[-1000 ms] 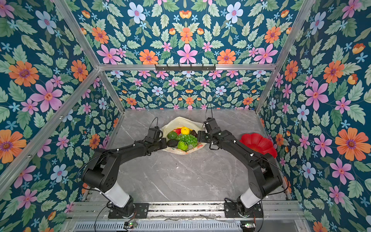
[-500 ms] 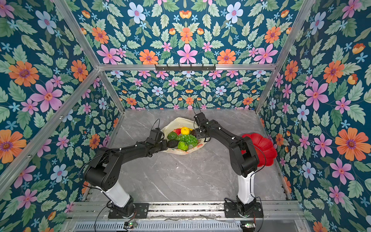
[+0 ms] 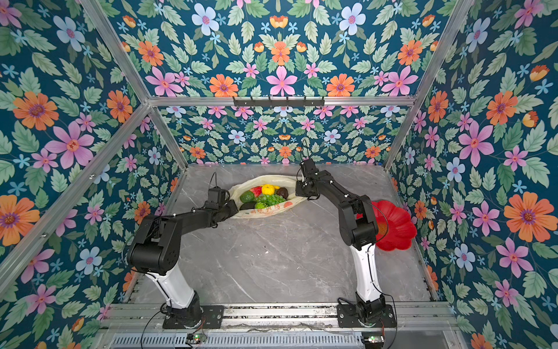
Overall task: Take fruits out of the plastic bag
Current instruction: Spread open the plastic bag at the center of the table.
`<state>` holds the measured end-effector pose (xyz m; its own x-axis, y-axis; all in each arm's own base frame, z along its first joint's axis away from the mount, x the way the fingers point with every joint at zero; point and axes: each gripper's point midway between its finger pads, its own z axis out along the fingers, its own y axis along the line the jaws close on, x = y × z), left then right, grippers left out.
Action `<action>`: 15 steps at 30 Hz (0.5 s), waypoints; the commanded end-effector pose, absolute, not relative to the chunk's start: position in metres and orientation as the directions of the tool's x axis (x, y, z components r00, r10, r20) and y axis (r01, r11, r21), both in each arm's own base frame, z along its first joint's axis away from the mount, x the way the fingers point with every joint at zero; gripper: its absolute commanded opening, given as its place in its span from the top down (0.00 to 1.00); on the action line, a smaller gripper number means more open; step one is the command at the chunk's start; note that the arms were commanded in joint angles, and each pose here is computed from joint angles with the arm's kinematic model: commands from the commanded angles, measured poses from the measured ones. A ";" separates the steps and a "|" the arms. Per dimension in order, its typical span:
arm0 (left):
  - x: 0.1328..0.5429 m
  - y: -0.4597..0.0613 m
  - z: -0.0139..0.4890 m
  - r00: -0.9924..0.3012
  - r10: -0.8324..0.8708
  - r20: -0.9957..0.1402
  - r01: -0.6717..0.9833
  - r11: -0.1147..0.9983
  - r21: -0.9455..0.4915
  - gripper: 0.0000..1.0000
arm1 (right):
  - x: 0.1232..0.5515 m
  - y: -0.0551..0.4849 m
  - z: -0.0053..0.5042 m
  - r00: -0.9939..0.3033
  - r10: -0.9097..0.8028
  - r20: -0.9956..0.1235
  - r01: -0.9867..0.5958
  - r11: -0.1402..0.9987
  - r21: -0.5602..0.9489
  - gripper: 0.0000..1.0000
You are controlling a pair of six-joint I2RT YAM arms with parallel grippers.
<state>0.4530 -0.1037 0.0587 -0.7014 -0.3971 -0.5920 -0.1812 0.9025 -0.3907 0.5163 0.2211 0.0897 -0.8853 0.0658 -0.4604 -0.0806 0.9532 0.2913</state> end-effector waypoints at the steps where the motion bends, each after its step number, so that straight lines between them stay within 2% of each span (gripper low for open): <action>1: 0.458 -0.123 0.069 -0.716 -0.342 -0.609 -0.111 0.917 -0.383 1.00 | 0.509 0.232 0.094 -0.898 0.064 -0.436 -0.092 0.941 0.327 1.00; 6: 0.439 -0.138 0.057 -0.756 -0.251 -0.604 -0.067 0.948 -0.310 1.00 | 0.495 0.230 0.088 -0.905 0.065 -0.421 -0.091 0.936 0.340 1.00; 15: 0.424 -0.126 0.054 -0.749 -0.238 -0.618 -0.083 0.960 -0.268 1.00 | 0.489 0.230 0.087 -0.904 0.068 -0.421 -0.092 0.933 0.348 1.00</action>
